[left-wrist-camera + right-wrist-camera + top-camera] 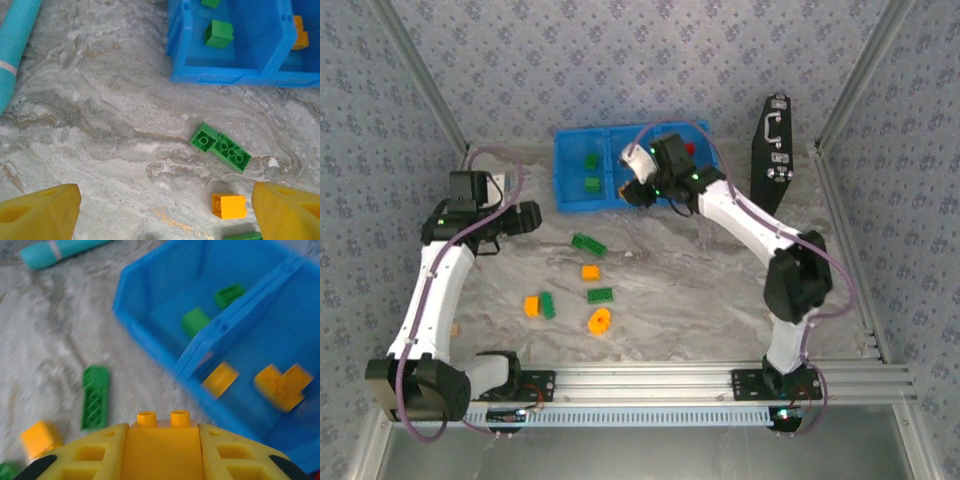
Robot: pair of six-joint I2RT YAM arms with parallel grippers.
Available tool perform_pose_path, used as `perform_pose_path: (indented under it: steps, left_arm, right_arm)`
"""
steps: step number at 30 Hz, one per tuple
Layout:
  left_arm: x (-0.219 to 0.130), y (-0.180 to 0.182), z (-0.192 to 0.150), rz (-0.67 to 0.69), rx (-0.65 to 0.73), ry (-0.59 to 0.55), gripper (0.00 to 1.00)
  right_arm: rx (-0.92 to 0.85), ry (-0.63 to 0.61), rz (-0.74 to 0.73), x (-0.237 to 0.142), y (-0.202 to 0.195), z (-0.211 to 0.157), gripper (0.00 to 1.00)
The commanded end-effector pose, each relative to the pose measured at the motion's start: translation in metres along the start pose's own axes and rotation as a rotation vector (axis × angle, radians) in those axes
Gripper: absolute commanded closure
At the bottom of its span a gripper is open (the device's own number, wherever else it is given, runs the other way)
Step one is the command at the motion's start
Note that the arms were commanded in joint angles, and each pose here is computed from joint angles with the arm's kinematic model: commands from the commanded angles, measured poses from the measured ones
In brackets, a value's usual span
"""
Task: Sort the legos into containers by color
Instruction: Place the lego in the container.
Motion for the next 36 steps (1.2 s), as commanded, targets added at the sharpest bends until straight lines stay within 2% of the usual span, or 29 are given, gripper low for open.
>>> perform_pose_path:
  steps: [1, 6, 11, 15, 20, 27, 36]
  left_arm:
    - [-0.012, 0.0, -0.003, -0.01, 0.019, -0.055, 0.11]
    - [-0.014, 0.002, -0.012, -0.008, 0.018, -0.048, 0.1]
    - [-0.014, 0.002, -0.015, -0.024, 0.01, -0.049, 0.1]
    - [-0.011, 0.0, -0.013, -0.041, 0.004, -0.049, 0.1]
    - [-0.004, -0.002, -0.011, -0.06, -0.006, -0.038, 0.1]
    - [0.0, -0.001, -0.01, -0.059, -0.007, -0.034, 0.1]
    - [-0.004, -0.002, -0.004, -0.051, 0.015, -0.052, 0.09]
  right_arm:
    - [-0.044, 0.061, -0.085, 0.042, -0.033, -0.005, 0.75]
    - [-0.005, 0.033, -0.173, 0.097, -0.074, -0.001, 0.75]
    - [0.049, 0.037, -0.225, 0.137, -0.101, -0.021, 0.75]
    - [0.085, 0.049, -0.265, 0.153, -0.113, -0.036, 0.75]
    - [0.122, 0.044, -0.231, 0.169, -0.11, -0.047, 0.72]
    - [0.1, 0.057, -0.206, 0.169, -0.1, -0.048, 0.62]
    - [0.106, 0.008, -0.104, 0.124, -0.076, -0.015, 0.47]
Point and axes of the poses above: each hand's point on the last joint's axis, 136 mm out from that joint toward the fingers, its own x axis out along the fingers, its own y axis along the line the jaws close on, z = x × y, the point moved 6 cm from there along -x, back along the fingers, and after that the axes turned 1 degree about x, right-handed, at the moved point
